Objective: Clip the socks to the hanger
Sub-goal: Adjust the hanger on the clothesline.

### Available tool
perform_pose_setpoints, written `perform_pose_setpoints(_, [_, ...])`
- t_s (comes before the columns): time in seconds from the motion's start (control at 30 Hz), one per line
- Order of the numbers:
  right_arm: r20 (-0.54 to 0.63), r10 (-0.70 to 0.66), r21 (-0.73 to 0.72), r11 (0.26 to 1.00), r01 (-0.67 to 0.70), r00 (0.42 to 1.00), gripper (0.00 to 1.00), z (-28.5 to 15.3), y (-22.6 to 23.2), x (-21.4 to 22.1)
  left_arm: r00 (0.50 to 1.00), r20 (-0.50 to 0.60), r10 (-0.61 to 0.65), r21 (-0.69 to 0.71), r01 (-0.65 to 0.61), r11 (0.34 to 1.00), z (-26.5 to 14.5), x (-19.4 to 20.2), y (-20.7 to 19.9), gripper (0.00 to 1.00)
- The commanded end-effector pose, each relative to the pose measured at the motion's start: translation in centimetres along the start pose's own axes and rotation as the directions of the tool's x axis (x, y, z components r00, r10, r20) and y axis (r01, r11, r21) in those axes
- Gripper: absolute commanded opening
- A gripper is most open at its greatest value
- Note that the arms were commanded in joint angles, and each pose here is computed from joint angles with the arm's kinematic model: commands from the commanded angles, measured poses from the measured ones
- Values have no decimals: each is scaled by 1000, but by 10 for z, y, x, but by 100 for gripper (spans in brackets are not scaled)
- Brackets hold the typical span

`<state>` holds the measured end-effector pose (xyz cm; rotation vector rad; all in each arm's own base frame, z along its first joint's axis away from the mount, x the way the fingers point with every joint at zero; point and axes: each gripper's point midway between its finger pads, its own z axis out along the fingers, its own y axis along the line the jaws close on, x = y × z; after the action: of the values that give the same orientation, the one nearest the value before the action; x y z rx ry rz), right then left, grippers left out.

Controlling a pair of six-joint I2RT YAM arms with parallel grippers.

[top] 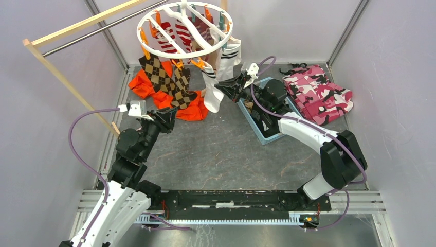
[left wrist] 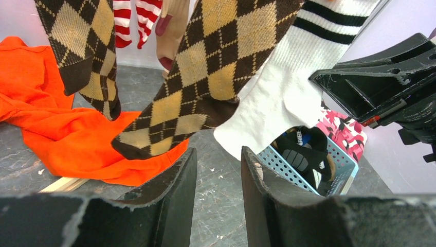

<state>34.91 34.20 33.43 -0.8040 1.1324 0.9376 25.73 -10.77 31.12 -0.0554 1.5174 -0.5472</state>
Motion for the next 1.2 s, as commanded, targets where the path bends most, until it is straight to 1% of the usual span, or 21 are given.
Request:
perform_pose_setpoints(0.0, [65,-18,2,1000,18,998,14,-4,5,-26,1000,28,5,7,-5,1000,-2,-9,-3,44])
perform_pose_setpoints(0.4, [35,-11,26,1000,10,999,14,-10,1,-20,999,36,6,8,-6,1000,-8,-8,-1,44])
perform_pose_setpoints(0.57, [22,-15,59,998,14,1000,14,-14,-12,-19,999,38,10,11,-11,1000,-9,-9,-2,44])
perform_pose_setpoints(0.7, [3,-23,114,993,22,1000,14,-23,-37,-21,999,38,16,23,-17,1000,-10,-10,-4,45])
perform_pose_setpoints(0.9, [-54,-44,212,976,55,998,15,-44,-88,-20,999,36,24,51,-26,998,-11,-8,-8,47])
perform_pose_setpoints(1.07, [-83,-10,263,964,32,997,14,-47,-132,-16,999,44,30,74,-33,997,-10,-9,-12,49])
perform_pose_setpoints(1.17, [-84,-17,273,961,39,996,14,-44,-148,-19,999,44,31,81,-35,996,-10,-9,-13,49])
